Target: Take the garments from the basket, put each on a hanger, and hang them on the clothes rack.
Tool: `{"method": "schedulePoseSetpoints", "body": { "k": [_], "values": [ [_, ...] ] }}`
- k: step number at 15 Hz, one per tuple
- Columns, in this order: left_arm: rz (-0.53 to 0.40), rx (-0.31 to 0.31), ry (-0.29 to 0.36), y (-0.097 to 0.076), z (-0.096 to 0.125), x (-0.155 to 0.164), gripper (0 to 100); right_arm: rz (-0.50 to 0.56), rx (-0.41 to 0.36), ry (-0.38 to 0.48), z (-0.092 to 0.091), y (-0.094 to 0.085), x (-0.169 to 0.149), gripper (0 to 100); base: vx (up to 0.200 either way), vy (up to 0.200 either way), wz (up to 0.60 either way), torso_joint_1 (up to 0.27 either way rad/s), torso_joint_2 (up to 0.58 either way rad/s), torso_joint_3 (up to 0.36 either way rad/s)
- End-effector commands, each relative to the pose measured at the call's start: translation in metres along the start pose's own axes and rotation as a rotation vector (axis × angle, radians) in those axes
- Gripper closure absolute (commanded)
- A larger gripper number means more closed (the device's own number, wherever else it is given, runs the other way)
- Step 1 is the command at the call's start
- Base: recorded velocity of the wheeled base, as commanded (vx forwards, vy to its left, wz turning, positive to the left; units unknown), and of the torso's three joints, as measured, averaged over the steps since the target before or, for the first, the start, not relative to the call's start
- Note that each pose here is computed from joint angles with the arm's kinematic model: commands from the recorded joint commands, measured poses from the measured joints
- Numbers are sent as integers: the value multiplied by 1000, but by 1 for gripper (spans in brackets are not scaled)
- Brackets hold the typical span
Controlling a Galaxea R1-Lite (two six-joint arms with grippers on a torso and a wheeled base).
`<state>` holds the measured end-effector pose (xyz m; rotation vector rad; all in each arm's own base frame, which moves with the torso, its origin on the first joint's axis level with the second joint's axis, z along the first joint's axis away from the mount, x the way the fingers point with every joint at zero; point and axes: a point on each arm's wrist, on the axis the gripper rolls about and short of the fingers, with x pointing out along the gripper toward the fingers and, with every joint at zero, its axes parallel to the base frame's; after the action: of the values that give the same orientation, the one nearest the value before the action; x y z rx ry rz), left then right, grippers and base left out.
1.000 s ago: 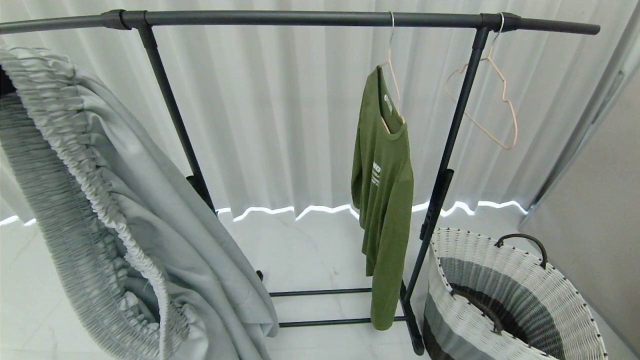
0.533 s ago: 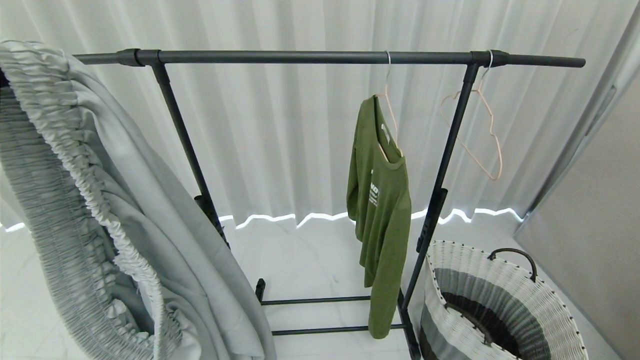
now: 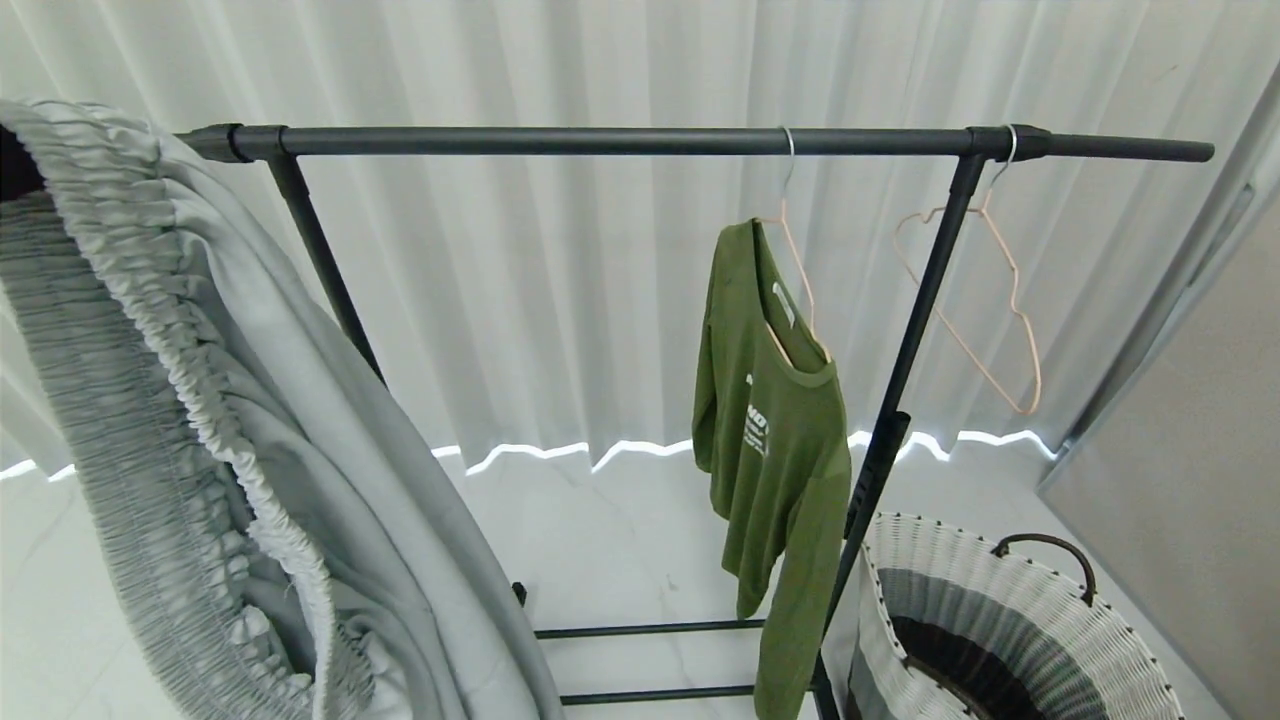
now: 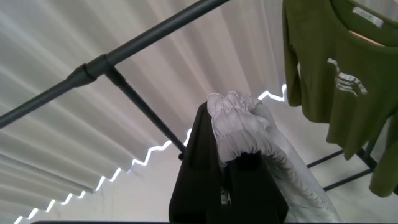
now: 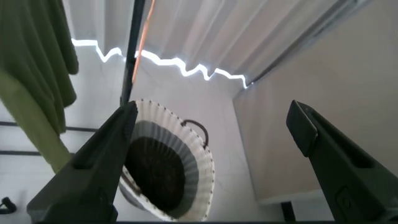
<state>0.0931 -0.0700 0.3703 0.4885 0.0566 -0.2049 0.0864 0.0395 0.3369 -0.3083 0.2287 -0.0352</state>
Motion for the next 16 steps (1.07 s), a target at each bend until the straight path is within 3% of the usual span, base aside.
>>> {"method": "schedulePoseSetpoints", "body": {
  "k": [1, 8, 10, 14, 16],
  "values": [
    [-2, 1, 4, -1, -1, 1, 100, 9, -2, 11, -2, 2, 3, 0, 200, 0, 0, 2, -2, -2],
    [-70, 6, 4, -9, -10, 4, 100, 95, 71, 107, -11, 13, 31, 0, 200, 0, 0, 0, 2, 0],
    [-86, 10, -2, -10, -11, 4, 100, 110, 95, 134, -11, 14, 42, 0, 0, 0, 0, 0, 0, 0],
    [-97, 9, -16, -9, -12, 0, 100, 100, 256, 234, -12, 40, 97, 0, 0, 0, 0, 0, 0, 0],
    [-112, 11, -26, -10, -13, -4, 100, 85, 270, 281, -17, 49, 120, 0, 0, 0, 0, 0, 0, 0]
  ]
}}
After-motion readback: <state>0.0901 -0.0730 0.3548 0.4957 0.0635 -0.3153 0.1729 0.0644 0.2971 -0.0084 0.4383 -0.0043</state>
